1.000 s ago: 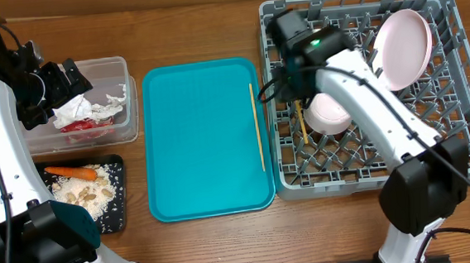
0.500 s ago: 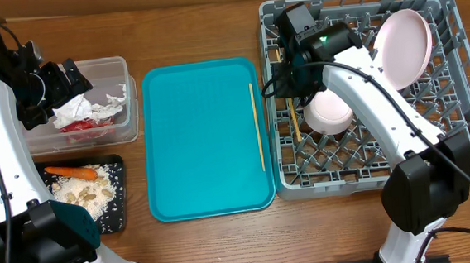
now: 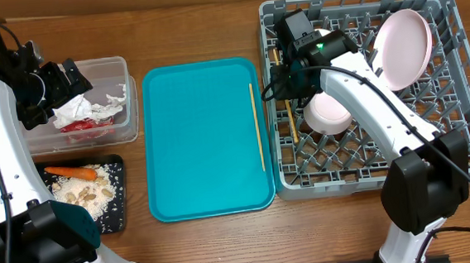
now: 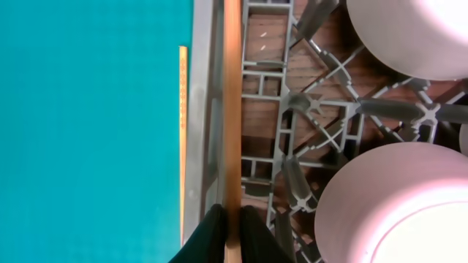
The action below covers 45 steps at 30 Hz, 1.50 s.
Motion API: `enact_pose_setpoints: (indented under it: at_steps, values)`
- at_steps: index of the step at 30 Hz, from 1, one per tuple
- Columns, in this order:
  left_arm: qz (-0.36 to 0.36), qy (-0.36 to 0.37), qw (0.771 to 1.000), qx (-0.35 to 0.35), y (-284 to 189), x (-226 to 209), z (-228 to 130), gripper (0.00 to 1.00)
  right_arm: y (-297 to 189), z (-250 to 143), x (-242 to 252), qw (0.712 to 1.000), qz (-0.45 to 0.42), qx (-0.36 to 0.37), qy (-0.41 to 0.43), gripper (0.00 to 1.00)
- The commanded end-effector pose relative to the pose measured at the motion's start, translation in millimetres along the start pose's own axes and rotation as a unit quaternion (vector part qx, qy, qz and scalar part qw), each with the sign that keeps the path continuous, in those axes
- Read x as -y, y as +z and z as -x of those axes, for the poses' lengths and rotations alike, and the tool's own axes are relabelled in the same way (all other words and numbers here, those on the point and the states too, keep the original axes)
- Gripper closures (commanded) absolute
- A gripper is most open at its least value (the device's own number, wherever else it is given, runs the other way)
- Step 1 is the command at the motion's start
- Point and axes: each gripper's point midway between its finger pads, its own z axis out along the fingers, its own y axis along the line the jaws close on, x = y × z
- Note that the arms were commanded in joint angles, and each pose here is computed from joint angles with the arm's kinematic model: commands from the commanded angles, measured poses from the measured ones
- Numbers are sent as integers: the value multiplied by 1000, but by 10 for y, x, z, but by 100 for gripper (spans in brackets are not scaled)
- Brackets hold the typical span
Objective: Sort waste into correct bins and load items into the dishwasher
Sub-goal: 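Carry the chopstick right and drop it into the rack, then move the right gripper back to the remaining chopstick and grasp it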
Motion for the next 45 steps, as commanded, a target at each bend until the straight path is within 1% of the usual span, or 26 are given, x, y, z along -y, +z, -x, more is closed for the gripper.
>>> enact_pose_setpoints:
  at_steps: [1,15,19,22,26,29,32,39,41,44,45]
  values:
    - [-10,2,1000,16,-120,69,24,0,-105,43,-37,1000,8,17,-2,89]
    - [-10,2,1000,16,-120,69,24,0,-77,132,-39,999,6,34,9,88]
    - [-10,2,1000,16,-120,69,24,0,-187,254,-93,998,16,55,8,87]
    - [-10,2,1000,16,-120,69,25,0,-387,311,-239,997,50,64,4,85]
    - [-10,2,1000,16,-120,69,24,0,-572,277,-611,990,126,65,-17,85]
    - [-10,2,1000,16,-120,69,24,0,-555,201,-781,989,132,62,-32,85]
    - [-10,2,1000,16,-120,69,25,0,-488,135,-897,991,106,70,-34,84]
    - [-10,2,1000,16,-120,69,25,0,-280,82,-902,992,-1,127,7,76]
    - [-10,2,1000,16,-120,69,25,0,-220,91,-882,990,-21,142,9,72]
    - [-10,2,1000,16,-120,69,24,0,-76,76,-914,988,-20,153,6,66]
    - [-10,2,1000,16,-120,69,25,0,-23,63,-914,988,-19,154,6,59]
